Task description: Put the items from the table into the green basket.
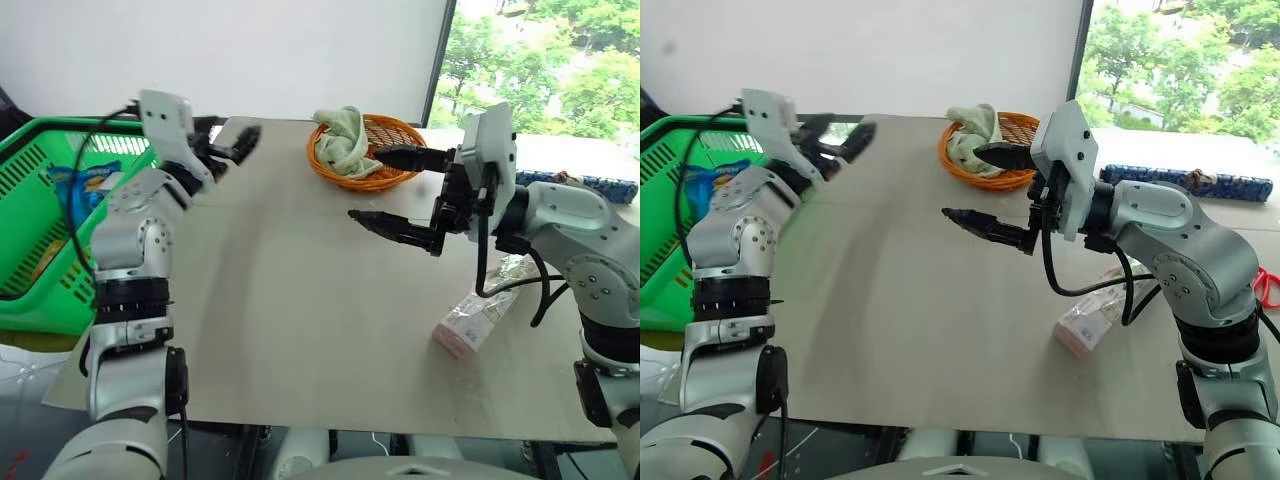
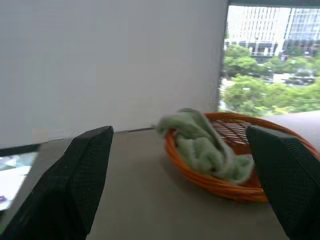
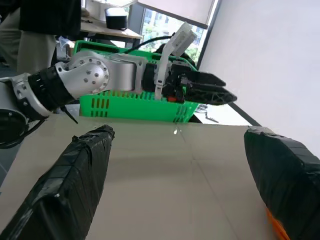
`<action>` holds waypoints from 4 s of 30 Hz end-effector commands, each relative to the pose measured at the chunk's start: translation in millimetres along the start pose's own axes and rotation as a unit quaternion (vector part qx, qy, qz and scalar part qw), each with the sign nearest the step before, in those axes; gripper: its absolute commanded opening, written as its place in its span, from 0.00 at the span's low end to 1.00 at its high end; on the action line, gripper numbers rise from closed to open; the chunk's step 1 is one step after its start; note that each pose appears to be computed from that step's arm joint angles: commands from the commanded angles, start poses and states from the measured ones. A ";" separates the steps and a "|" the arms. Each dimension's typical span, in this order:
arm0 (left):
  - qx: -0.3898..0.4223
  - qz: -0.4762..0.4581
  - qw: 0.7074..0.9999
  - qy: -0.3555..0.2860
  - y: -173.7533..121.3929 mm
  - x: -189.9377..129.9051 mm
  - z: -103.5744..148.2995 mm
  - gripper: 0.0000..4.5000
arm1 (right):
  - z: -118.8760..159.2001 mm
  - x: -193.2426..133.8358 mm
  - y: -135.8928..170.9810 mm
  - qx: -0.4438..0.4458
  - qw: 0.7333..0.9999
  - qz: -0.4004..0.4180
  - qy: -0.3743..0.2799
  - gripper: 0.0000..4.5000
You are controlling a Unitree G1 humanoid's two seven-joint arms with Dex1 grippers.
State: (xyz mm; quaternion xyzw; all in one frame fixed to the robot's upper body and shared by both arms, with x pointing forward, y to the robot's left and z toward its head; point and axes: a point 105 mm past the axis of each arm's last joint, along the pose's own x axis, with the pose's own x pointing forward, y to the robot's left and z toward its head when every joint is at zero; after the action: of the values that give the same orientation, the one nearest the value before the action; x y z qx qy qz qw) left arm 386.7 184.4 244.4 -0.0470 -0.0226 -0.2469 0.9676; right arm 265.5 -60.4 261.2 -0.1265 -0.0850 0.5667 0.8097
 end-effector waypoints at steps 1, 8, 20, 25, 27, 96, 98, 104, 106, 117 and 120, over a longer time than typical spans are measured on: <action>-0.049 -0.127 0.986 0.099 -72.2 6.3 -14.1 0.98 | -0.5 -26.4 -6.6 -0.017 0.999 -0.036 0.037 1.00; -0.149 -0.303 0.899 0.278 -165.8 25.2 -62.2 0.98 | -26.1 -97.8 7.9 0.018 0.981 -0.081 0.178 1.00; -0.043 -0.313 0.877 0.363 -237.0 74.8 -130.5 0.98 | -29.7 -145.0 34.8 0.047 0.956 -0.182 0.226 1.00; -0.004 -0.322 0.864 0.386 -259.7 76.4 -153.3 0.98 | -32.6 -156.1 52.0 0.074 0.949 -0.183 0.245 1.00; 0.024 -0.318 0.861 0.397 -264.0 76.0 -166.3 0.98 | -36.7 -164.5 55.2 0.083 0.941 -0.192 0.265 1.00; 0.247 -0.263 0.857 0.368 -179.8 81.7 -196.0 0.99 | -65.5 -150.2 40.2 0.090 0.940 -0.151 0.290 1.00; 0.256 -0.239 0.869 0.350 -170.4 89.5 -182.4 0.99 | -67.7 -153.7 38.2 0.093 0.936 -0.159 0.299 1.00; 0.276 -0.224 0.868 0.346 -163.8 90.1 -186.2 0.99 | -67.4 -150.5 41.4 0.097 0.939 -0.154 0.292 1.00; 0.281 -0.224 0.863 0.354 -164.0 88.5 -195.0 0.99 | -66.7 -149.1 43.6 0.098 0.940 -0.149 0.292 1.00; 0.100 -0.161 0.922 0.337 -143.0 104.9 -162.8 0.99 | -65.4 -149.6 45.7 0.094 0.939 -0.154 0.293 1.00; 0.085 -0.137 0.926 0.341 -132.1 104.9 -161.5 0.99 | -66.7 -148.4 47.4 0.095 0.939 -0.155 0.292 1.00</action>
State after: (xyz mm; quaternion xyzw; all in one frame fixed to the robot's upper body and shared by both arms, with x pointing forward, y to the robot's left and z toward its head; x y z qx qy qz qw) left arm 408.8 -4.9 88.5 0.1306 0.2919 -0.3993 0.8593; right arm 190.7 -192.9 177.0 -0.1799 0.2085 0.3829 0.8818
